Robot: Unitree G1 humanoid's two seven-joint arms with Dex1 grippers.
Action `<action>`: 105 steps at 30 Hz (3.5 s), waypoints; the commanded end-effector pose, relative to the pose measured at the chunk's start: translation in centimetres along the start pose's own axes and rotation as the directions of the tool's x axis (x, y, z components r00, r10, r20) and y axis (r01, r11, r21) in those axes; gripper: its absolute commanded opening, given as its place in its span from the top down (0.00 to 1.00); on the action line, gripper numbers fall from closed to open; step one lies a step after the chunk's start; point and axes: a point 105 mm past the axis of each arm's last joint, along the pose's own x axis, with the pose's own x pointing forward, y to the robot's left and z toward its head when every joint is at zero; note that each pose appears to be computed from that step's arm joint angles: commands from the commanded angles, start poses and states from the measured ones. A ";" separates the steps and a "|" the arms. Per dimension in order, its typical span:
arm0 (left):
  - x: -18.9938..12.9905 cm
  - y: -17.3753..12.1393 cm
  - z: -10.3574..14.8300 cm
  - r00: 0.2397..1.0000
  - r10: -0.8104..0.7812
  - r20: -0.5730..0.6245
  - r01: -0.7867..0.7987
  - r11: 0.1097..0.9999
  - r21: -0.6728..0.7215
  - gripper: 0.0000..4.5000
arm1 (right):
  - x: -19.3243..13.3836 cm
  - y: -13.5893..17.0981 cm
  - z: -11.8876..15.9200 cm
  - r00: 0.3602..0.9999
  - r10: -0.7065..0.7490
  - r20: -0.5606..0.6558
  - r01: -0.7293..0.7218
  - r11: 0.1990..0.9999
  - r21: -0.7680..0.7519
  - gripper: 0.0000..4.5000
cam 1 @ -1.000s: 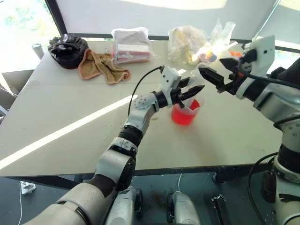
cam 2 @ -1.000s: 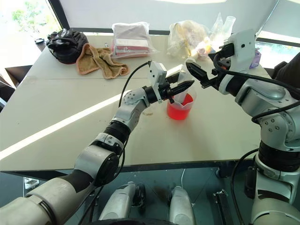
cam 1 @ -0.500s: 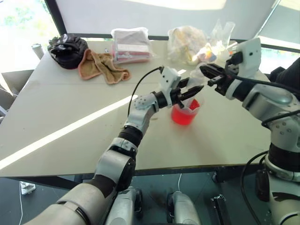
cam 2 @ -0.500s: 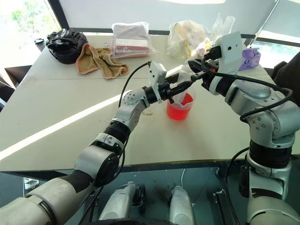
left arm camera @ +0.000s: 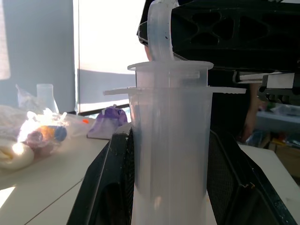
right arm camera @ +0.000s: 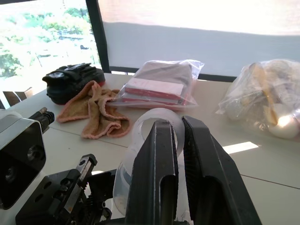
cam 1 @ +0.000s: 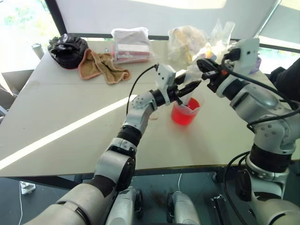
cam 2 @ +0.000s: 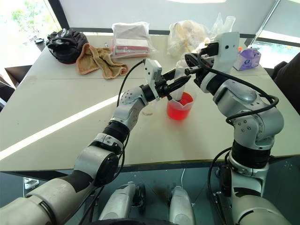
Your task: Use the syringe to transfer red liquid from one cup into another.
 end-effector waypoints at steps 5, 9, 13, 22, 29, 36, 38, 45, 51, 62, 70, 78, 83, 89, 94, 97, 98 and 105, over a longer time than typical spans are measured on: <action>1.1 -3.3 -1.1 0.990 -0.135 -0.027 0.134 0.990 -0.030 0.68 | -1.3 -0.1 6.0 0.966 -0.003 0.257 0.000 1.000 0.012 0.99; 0.8 -3.4 -1.7 0.990 -0.137 -0.043 0.135 0.990 -0.038 0.68 | -1.4 -0.4 6.7 0.960 -0.013 0.278 0.006 1.000 0.027 0.99; 0.5 -3.4 -2.1 0.989 -0.137 -0.054 0.135 0.990 -0.042 0.68 | -1.4 -0.6 7.1 0.958 -0.016 0.287 0.009 1.000 0.027 0.99; 0.5 -3.4 -2.2 0.989 -0.132 -0.058 0.130 0.991 -0.043 0.68 | -1.4 -0.4 7.1 0.960 -0.012 0.281 0.006 1.000 0.022 0.99; 1.1 -2.9 -0.7 0.993 -0.117 -0.019 0.116 0.993 -0.020 0.68 | -1.3 0.5 5.2 0.980 0.038 0.196 -0.042 0.999 0.012 0.99; 1.7 -2.4 1.5 0.993 -0.109 0.037 0.109 0.994 0.013 0.68 | -1.4 1.0 4.4 0.984 0.073 0.164 -0.078 0.997 0.025 0.99; 1.8 -2.3 1.7 0.993 -0.108 0.042 0.107 0.994 0.015 0.68 | -1.4 1.1 4.1 0.985 0.081 0.152 -0.086 0.996 0.027 0.83; 1.7 -2.0 1.5 0.995 -0.088 0.038 0.088 0.996 0.015 0.68 | -1.7 0.9 3.7 0.989 0.092 0.113 -0.092 0.996 -0.003 0.09; 1.7 -0.9 1.9 0.998 -0.050 0.040 0.049 0.999 0.023 0.68 | -3.4 -0.1 4.0 0.989 0.141 0.040 -0.138 0.988 -0.065 0.02; 2.2 -0.3 3.9 0.996 -0.036 0.086 0.033 0.998 0.047 0.68 | -6.9 -0.8 7.2 0.950 0.296 0.095 -0.303 0.950 0.075 0.02; 2.8 0.3 10.1 0.974 -0.001 0.226 0.008 1.000 -0.026 0.68 | -6.6 -2.3 6.9 0.963 0.230 0.143 -0.253 0.951 0.175 0.02; 0.5 1.8 13.7 0.968 0.061 0.245 -0.071 0.997 0.031 0.68 | -5.8 -1.6 5.4 0.963 0.242 0.120 -0.262 0.946 0.192 0.02; -2.1 3.3 14.1 0.967 0.129 0.221 -0.150 0.985 0.085 0.68 | -5.3 -0.8 5.4 0.954 0.269 0.132 -0.292 0.933 0.210 0.02; -4.2 3.6 11.7 0.974 0.171 0.149 -0.183 0.980 0.074 0.68 | -4.5 0.9 5.5 0.937 0.322 0.135 -0.344 0.915 0.210 0.02; -4.8 3.1 10.0 0.976 0.191 0.106 -0.197 0.979 0.046 0.68 | -3.4 2.7 5.8 0.923 0.356 0.143 -0.380 0.901 0.208 0.02; -5.1 3.0 9.2 0.977 0.195 0.083 -0.201 0.976 0.080 0.68 | -3.2 3.4 5.5 0.917 0.376 0.136 -0.397 0.895 0.204 0.02; -5.3 3.1 8.8 0.978 0.196 0.067 -0.203 0.974 0.104 0.68 | -3.1 3.6 5.5 0.917 0.376 0.136 -0.398 0.894 0.205 0.02; -6.1 3.4 7.0 0.975 0.219 0.028 -0.221 0.963 0.153 0.68 | -2.3 5.4 5.9 0.901 0.412 0.136 -0.433 0.879 0.201 0.02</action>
